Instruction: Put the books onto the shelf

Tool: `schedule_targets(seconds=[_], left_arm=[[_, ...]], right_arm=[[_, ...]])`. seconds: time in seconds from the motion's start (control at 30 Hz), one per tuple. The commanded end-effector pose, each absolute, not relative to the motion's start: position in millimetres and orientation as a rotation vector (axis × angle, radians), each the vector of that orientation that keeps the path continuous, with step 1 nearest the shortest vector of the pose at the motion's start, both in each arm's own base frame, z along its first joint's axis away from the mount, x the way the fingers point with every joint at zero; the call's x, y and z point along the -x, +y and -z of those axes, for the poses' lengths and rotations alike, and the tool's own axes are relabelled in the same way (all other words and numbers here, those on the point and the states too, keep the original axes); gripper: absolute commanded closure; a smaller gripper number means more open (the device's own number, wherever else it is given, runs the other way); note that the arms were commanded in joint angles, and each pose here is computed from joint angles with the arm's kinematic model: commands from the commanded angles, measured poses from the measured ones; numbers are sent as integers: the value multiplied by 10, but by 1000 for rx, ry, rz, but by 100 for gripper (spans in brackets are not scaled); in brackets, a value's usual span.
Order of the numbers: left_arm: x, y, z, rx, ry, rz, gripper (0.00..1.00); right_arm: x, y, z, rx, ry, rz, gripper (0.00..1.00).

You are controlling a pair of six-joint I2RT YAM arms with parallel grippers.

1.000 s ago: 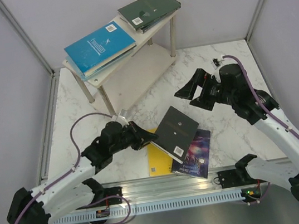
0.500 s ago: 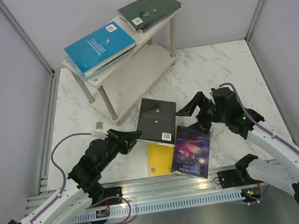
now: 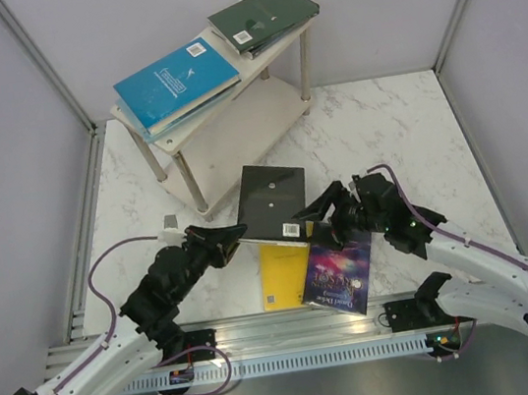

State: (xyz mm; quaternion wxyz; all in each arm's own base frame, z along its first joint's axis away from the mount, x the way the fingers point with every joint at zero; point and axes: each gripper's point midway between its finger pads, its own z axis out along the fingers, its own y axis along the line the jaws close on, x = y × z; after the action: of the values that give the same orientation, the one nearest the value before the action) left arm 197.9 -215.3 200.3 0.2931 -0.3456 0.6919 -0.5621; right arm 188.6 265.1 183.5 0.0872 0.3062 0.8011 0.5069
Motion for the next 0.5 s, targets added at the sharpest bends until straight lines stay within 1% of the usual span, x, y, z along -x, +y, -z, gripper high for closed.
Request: schedule_targets(seconds=[0.0, 0.03, 0.13, 0.17, 0.23, 0.3, 0.33, 0.43, 0.47], left_arm=[[-2073, -2036, -2795, 941, 1501, 1719, 98], [-2071, -2035, -2792, 940, 1502, 1720, 98], [-2061, -2052, -2755, 939, 1516, 1724, 98], [-2050, -2056, -2758, 943, 1516, 1734, 98], [-2054, -2048, -2712, 954, 1519, 1729, 98], [-2058, -2029, -2692, 965, 1512, 1728, 98], [-2058, -2022, -2693, 966, 1508, 1727, 98], [-2058, -2025, -2669, 976, 1513, 1730, 98], [-2055, -2030, -2646, 975, 1523, 1724, 98]], right_arm=[[-1993, 2740, -1993, -925, 2301, -1578, 24], [-2020, 2758, -2027, -924, 2280, -1599, 25], [-2100, 2796, -2093, -925, 2216, -1650, 38], [-2137, 2802, -2126, -945, 2189, -1671, 47], [-2232, 2845, -2233, -934, 2108, -1731, 56], [-2319, 2899, -2417, -909, 2011, -1822, 57], [-2369, 2940, -2412, -911, 1996, -1843, 59], [-2506, 3031, -2589, -884, 1893, -1938, 69], [-2533, 3055, -2642, -871, 1872, -1959, 75]])
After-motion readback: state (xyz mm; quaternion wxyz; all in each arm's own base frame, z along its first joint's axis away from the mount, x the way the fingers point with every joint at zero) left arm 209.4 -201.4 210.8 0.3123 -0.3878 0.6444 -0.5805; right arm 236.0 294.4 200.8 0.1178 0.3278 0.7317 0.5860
